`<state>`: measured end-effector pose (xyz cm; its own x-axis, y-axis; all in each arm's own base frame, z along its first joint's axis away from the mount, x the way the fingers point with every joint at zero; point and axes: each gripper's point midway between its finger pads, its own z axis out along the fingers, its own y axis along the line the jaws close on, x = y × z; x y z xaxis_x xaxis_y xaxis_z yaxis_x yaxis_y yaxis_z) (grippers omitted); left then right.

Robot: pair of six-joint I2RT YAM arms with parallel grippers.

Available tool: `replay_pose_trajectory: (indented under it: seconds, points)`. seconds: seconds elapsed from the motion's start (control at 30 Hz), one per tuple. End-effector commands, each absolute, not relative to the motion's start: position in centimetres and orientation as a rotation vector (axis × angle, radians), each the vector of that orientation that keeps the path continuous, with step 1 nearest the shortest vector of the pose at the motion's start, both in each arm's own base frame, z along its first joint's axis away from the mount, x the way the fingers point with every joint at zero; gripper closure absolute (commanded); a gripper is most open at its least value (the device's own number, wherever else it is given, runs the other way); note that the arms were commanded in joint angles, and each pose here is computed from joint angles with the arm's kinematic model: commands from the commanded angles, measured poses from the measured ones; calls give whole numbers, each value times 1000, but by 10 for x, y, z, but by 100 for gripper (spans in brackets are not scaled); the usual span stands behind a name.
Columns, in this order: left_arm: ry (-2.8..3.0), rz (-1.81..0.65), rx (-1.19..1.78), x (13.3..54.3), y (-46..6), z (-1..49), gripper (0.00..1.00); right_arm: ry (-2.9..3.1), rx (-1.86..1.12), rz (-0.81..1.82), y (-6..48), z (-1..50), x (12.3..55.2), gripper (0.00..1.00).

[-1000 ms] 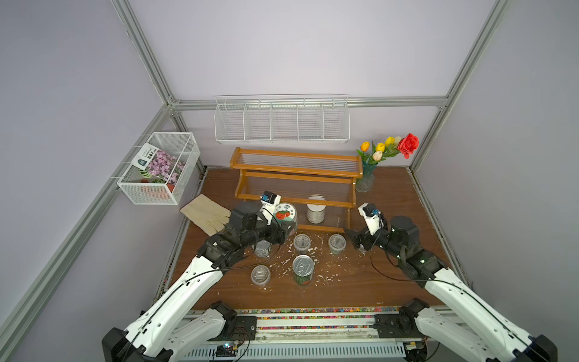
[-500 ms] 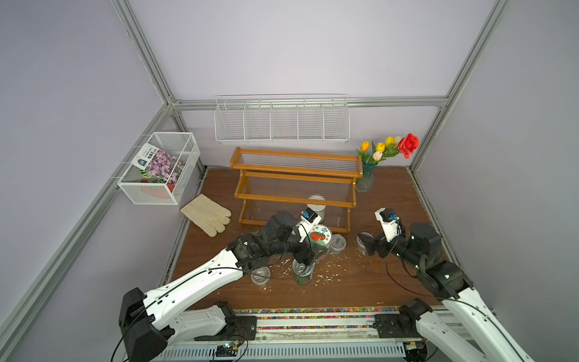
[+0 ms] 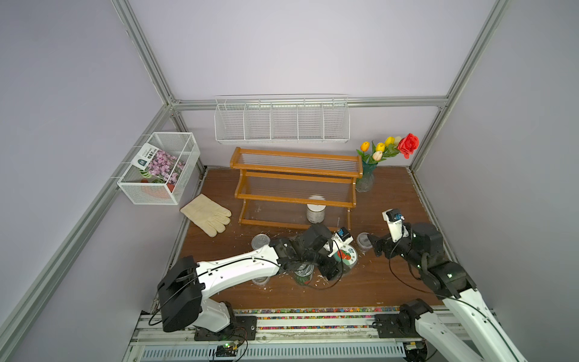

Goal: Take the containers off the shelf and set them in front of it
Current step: Place the container at the center of the board.

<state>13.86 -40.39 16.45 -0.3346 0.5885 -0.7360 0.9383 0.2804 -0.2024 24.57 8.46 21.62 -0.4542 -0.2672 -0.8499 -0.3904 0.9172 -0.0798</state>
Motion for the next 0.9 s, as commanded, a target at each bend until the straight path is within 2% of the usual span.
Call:
replay_pose_trajectory:
  seconds: [0.0, 0.5, 0.87]
  points:
    - [1932, -884, 1441, 132, -422, 162, 22, 2073, -429, 133, 78, 222, 246, 2]
    - [2065, -746, 1550, 133, -423, 93, 19, 2094, -442, 116, 77, 213, 250, 2]
    - [2094, -719, 1553, 133, -417, 91, 3, 2098, -464, 123, 79, 210, 254, 2]
